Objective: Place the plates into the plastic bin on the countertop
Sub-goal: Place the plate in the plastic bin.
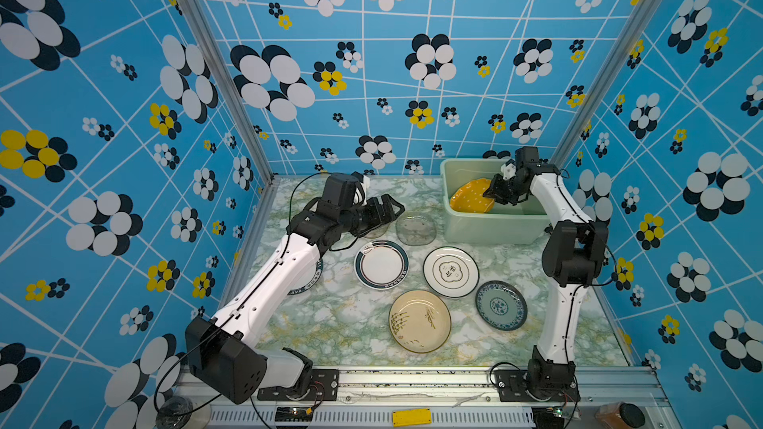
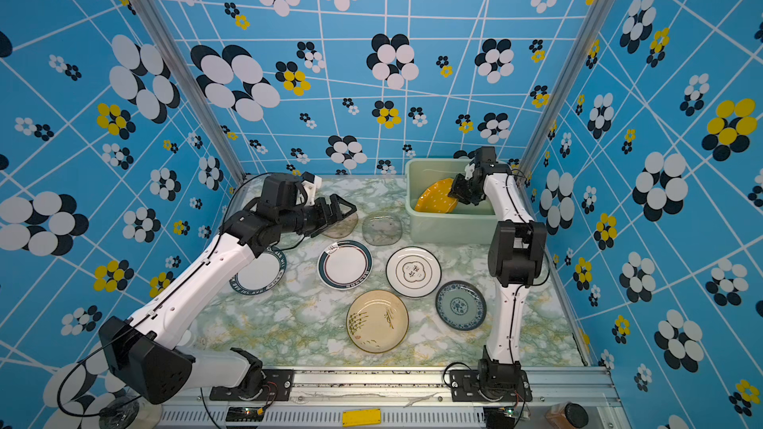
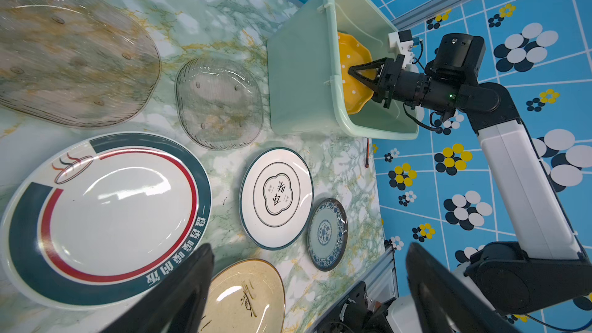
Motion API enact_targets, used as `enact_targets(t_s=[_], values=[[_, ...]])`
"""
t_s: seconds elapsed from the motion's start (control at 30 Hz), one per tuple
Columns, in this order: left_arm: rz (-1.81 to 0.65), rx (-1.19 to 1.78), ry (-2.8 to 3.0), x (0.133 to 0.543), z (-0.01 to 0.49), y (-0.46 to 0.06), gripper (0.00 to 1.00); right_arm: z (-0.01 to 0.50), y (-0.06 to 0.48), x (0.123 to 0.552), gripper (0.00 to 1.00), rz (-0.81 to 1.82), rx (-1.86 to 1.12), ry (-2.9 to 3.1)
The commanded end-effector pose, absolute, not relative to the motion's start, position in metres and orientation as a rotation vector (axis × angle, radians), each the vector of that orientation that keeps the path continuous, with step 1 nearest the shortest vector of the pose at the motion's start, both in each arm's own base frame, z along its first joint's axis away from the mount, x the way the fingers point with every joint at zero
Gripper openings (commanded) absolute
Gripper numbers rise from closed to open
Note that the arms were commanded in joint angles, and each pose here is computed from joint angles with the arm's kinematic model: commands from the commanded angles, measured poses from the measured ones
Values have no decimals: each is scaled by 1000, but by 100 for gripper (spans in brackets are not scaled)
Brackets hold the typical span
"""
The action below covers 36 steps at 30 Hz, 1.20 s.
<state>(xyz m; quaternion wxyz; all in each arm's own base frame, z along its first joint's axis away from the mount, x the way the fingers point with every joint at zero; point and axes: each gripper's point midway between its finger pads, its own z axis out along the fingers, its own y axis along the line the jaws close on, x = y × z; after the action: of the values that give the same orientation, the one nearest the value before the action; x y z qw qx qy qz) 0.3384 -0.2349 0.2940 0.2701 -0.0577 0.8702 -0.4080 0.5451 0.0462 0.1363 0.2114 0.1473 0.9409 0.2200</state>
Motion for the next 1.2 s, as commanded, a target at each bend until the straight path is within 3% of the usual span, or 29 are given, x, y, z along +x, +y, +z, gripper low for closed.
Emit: enact_targets(t_s=[0.0, 0.33, 0.5, 1.03, 1.17], values=[[-1102, -156, 2329, 345, 305, -235, 95, 148, 63, 564, 0, 697, 319, 2523], [-1089, -173, 2345, 347, 300, -234, 95, 114, 66, 563, 3, 712, 330, 2582], [-1081, -174, 2356, 348, 296, -234, 95, 103, 62, 557, 20, 672, 336, 2613], [-1060, -180, 2344, 348, 298, -231, 95, 80, 40, 534, 40, 479, 393, 2708], [-1060, -186, 2345, 348, 298, -230, 95, 81, 32, 531, 54, 412, 397, 2720]])
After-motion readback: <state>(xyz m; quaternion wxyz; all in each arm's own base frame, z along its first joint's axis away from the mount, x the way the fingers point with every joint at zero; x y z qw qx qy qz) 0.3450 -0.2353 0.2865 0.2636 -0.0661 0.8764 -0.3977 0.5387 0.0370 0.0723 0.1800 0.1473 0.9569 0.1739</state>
